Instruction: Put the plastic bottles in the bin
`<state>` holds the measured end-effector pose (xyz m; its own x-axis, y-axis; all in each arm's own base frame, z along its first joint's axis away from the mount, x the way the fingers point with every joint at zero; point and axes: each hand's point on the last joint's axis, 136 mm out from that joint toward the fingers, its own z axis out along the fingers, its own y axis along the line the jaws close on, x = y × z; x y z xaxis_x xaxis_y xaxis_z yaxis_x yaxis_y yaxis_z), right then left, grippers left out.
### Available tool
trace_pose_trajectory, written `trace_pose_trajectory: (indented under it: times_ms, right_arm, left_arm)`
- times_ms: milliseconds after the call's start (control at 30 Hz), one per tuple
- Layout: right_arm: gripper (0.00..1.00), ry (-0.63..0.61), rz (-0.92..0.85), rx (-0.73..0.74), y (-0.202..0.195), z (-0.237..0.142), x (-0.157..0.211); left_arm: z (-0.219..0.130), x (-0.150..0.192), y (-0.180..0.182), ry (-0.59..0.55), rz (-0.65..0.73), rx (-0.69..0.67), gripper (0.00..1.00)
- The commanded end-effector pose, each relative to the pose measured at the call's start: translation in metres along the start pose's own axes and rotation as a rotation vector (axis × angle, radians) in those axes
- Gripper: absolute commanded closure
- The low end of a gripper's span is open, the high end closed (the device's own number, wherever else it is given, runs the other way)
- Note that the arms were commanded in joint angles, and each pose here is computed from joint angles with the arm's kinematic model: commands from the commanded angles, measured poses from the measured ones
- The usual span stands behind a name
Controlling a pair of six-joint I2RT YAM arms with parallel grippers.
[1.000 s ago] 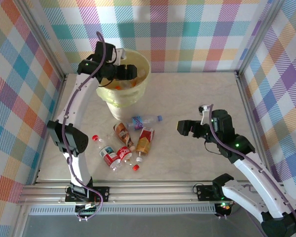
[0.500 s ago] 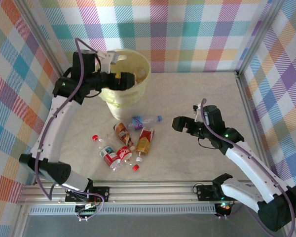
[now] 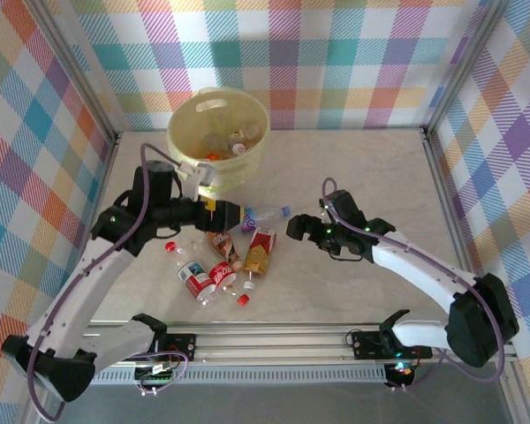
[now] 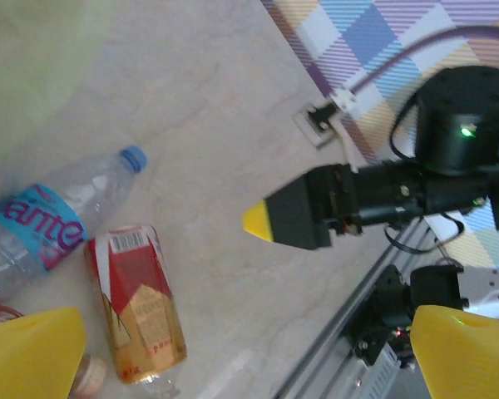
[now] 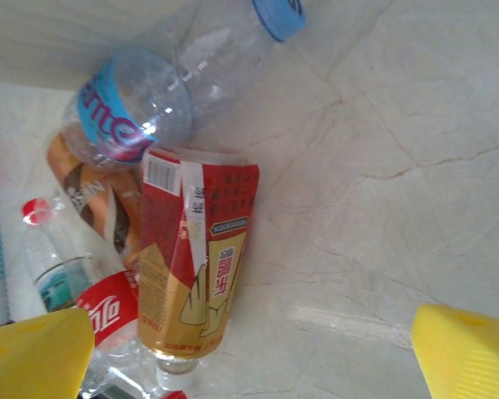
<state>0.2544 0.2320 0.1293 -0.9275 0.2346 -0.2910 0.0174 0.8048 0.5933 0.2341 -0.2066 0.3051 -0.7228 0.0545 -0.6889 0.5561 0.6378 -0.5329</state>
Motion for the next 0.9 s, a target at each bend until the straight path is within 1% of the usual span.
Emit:
trace_pose_trajectory:
  times_ms: [0,133,333,433,533,733,867]
  right_arm:
    - [0.02,-0.034,0.020,-0.023,0.022,0.010,-0.008]
    - [0.01,-0.018,-0.002,-0.004,0.034,0.031,-0.001]
    - [0.00,0.022,-0.036,0.028,0.051,0.058,0.008]
    - [0.00,0.038,-0.049,0.074,0.054,0.070,0.013]
    - [0.00,0.044,-0.051,0.132,0.053,0.079,0.015]
    - [0.00,0.048,-0.032,0.249,0.039,0.097,0.014]
    - [0.00,0.064,-0.040,0.270,0.042,0.110,0.015]
  left_arm:
    - [-0.008,0.007,-0.022,-0.042,0.027,0.110,0.00]
    - [-0.013,0.015,-0.026,-0.059,0.062,0.136,0.00]
    - [-0.013,0.023,-0.028,-0.035,0.091,0.156,0.00]
    - [-0.010,0.027,-0.026,-0.028,0.094,0.159,0.00]
    - [-0.011,0.029,-0.029,-0.023,0.095,0.178,0.00]
    - [-0.024,0.030,-0.037,-0.058,0.127,0.185,0.00]
    - [-0.027,0.031,-0.040,-0.069,0.134,0.195,0.00]
